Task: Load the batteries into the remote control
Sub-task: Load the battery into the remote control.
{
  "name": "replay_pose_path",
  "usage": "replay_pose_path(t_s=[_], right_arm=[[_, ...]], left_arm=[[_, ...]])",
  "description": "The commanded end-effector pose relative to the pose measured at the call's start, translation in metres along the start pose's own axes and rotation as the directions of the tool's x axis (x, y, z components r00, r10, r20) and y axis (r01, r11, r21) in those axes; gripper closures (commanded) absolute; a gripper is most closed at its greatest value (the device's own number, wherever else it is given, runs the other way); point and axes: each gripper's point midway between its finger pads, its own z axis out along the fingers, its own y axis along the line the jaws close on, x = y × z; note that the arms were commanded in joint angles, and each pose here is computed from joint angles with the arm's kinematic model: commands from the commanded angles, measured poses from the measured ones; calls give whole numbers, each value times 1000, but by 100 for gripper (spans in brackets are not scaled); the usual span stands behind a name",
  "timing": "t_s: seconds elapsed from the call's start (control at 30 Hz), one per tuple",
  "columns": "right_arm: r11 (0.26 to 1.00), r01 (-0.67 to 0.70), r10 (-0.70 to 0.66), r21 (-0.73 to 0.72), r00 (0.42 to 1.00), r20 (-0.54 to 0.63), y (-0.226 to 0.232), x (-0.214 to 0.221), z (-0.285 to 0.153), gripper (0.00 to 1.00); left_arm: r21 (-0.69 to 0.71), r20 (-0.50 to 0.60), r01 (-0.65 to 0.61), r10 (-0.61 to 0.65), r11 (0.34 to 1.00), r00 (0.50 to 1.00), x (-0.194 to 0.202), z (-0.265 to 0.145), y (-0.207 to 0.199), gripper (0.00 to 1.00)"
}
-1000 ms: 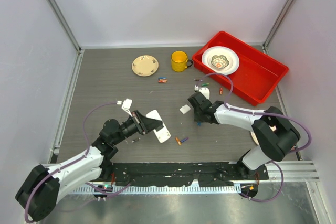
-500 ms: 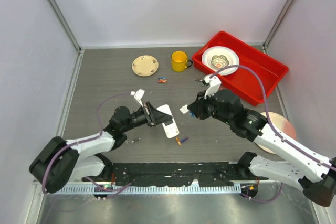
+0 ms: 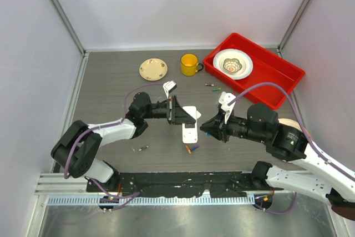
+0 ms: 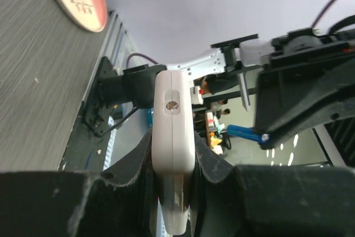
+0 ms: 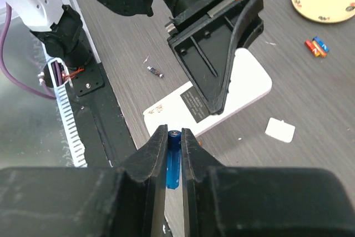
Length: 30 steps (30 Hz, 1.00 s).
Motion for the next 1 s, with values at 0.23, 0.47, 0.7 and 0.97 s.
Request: replay_pose_path(t_s=[0.23,0.47,0.7,0.97], right_arm=[[962,256,-255,-97,967,18,29,-21,22,99],[918,390,-393,-70,918,-50,46,-11,52,99],[888,455,-459,-65,886,-67,59,0,64,99],[897,440,-442,-45,896,-45,58,10,65,99]], left_arm=[[-243,-257,-87,22,966,966,36,-7,19,100],[-216,-271,-64,3,974,963,37,-4,18,100],[-203,-263,-71,16,977,965,36,-3,14,100],[-155,-213,-80,46,985,976,28,1,2,100]])
